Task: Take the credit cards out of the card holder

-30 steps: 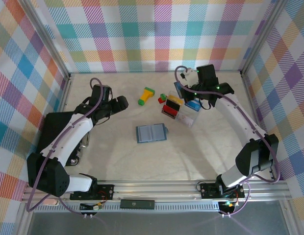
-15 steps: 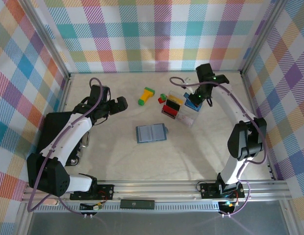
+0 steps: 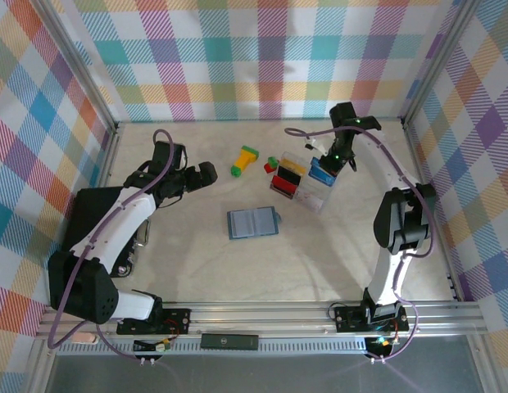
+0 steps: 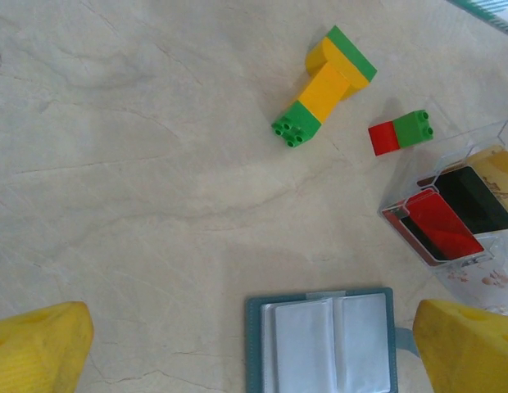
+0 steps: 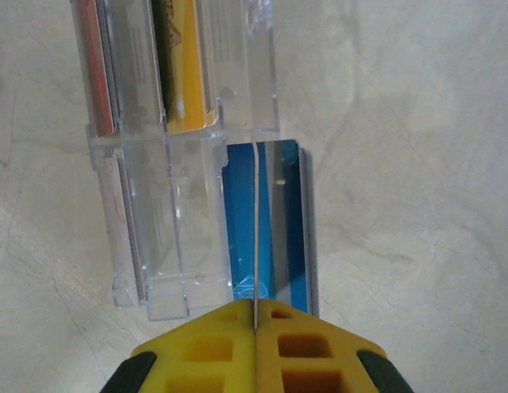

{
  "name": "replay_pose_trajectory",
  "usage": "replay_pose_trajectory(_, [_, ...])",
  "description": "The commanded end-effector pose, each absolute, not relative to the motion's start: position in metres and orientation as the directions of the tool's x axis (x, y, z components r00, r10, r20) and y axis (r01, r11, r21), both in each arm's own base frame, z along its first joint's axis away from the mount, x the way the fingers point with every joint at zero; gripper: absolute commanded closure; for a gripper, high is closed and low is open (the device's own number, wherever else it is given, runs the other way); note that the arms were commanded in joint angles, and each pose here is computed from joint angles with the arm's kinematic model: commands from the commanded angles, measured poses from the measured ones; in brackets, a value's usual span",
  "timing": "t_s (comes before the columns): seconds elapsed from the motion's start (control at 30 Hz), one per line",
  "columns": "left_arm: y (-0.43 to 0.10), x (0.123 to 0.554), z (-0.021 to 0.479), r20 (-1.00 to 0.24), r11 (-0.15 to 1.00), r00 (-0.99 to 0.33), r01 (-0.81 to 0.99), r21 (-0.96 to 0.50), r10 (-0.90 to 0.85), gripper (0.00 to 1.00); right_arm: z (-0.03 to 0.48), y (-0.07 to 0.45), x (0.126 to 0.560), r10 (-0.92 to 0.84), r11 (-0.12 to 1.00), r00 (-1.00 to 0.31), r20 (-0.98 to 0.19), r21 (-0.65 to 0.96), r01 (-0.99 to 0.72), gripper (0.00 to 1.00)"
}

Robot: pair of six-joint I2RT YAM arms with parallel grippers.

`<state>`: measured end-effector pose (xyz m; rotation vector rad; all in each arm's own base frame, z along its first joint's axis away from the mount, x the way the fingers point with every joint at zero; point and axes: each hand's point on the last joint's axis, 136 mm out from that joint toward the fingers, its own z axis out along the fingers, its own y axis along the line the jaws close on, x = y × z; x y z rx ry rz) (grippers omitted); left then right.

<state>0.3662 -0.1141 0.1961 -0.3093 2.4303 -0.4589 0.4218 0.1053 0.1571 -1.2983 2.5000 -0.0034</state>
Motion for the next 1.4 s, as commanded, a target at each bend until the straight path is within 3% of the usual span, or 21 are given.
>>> replay_pose_trajectory(0.0, [-0.113, 0.371, 0.206, -0.556, 0.901, -0.755, -0.104, -0.422, -0.348, 0.0, 0.159, 0.103, 0.418, -0.809, 0.565, -0.522, -0.271, -0.114, -0.817, 1.0])
replay_pose_trajectory(0.27, [-0.119, 0.372, 0.195, -0.522, 0.883, -0.768, -0.119, -0.454, -0.372, 0.0, 0.146, 0.099, 0.415, -0.808, 0.572, -0.544, -0.226, -0.084, -0.816, 1.0])
replay_pose_trajectory(0.6, [-0.126, 0.372, 0.186, -0.494, 0.874, -0.791, -0.105, -0.474, -0.363, 0.0, 0.145, 0.104, 0.422, -0.791, 0.59, -0.556, -0.256, -0.073, -0.804, 0.95])
replay_pose_trajectory(1.03, [-0.127, 0.371, 0.179, -0.477, 0.872, -0.799, -0.114, -0.476, -0.365, 0.0, 0.143, 0.102, 0.431, -0.785, 0.603, -0.566, -0.252, -0.1, -0.792, 0.79])
replay_pose_trajectory(1.37, [-0.12, 0.37, 0.182, -0.492, 0.877, -0.783, -0.138, -0.46, -0.381, 0.0, 0.187, 0.106, 0.434, -0.721, 0.666, -0.587, -0.369, -0.136, -0.733, 0.73])
